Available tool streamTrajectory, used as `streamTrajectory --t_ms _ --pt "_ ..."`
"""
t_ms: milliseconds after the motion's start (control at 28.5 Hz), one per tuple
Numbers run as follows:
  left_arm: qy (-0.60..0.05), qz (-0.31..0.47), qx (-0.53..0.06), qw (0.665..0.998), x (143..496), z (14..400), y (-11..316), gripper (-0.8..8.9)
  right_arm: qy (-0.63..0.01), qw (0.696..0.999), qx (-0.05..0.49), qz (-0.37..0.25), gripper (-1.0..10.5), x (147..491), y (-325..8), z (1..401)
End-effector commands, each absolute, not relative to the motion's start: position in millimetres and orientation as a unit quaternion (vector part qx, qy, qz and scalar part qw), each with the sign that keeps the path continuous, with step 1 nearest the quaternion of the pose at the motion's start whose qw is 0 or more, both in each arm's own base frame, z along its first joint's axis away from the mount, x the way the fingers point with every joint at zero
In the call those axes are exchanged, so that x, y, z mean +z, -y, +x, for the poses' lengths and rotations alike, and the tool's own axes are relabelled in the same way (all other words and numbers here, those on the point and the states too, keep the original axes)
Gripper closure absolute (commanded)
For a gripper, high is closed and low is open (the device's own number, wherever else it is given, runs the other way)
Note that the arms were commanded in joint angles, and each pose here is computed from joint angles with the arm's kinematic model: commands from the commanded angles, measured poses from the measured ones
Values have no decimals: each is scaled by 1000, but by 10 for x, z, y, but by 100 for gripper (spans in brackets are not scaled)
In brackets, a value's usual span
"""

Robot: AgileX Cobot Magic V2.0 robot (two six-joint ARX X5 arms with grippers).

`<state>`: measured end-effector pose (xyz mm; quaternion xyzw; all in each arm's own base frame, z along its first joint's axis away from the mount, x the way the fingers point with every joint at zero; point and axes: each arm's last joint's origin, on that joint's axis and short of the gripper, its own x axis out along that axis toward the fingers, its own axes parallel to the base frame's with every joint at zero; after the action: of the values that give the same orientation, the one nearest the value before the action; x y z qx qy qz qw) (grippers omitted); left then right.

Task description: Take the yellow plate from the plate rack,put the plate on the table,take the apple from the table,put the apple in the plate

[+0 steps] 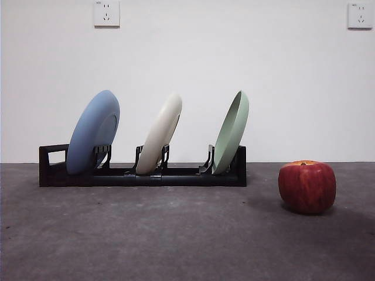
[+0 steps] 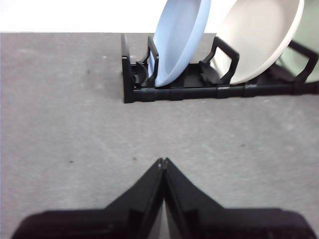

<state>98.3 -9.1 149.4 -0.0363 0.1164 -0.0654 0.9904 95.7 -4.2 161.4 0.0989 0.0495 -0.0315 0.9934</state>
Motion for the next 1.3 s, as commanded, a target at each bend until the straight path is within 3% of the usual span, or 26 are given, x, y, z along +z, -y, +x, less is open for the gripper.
streamTrajectory --t_ms 35,246,386,808,1019,1300 --pt "-98 -54 -84 990 1657 968 99 820 -34 990 -28 133 958 1743 39 933" --pt "-102 -90 -87 987 2039 937 101 820 -25 989 -2 143 958 2126 22 863" --pt "-110 -99 -129 981 2351 937 126 820 -39 988 28 144 958 2454 2 819" --pt "-184 -74 -257 946 3277 942 199 820 -198 967 149 54 958 3428 -71 726" --pt "-207 -58 -274 937 3468 893 207 820 -239 952 188 27 958 3700 -91 679" --pt "-222 -55 -292 929 3455 868 237 818 -250 947 200 33 954 3770 -98 653"
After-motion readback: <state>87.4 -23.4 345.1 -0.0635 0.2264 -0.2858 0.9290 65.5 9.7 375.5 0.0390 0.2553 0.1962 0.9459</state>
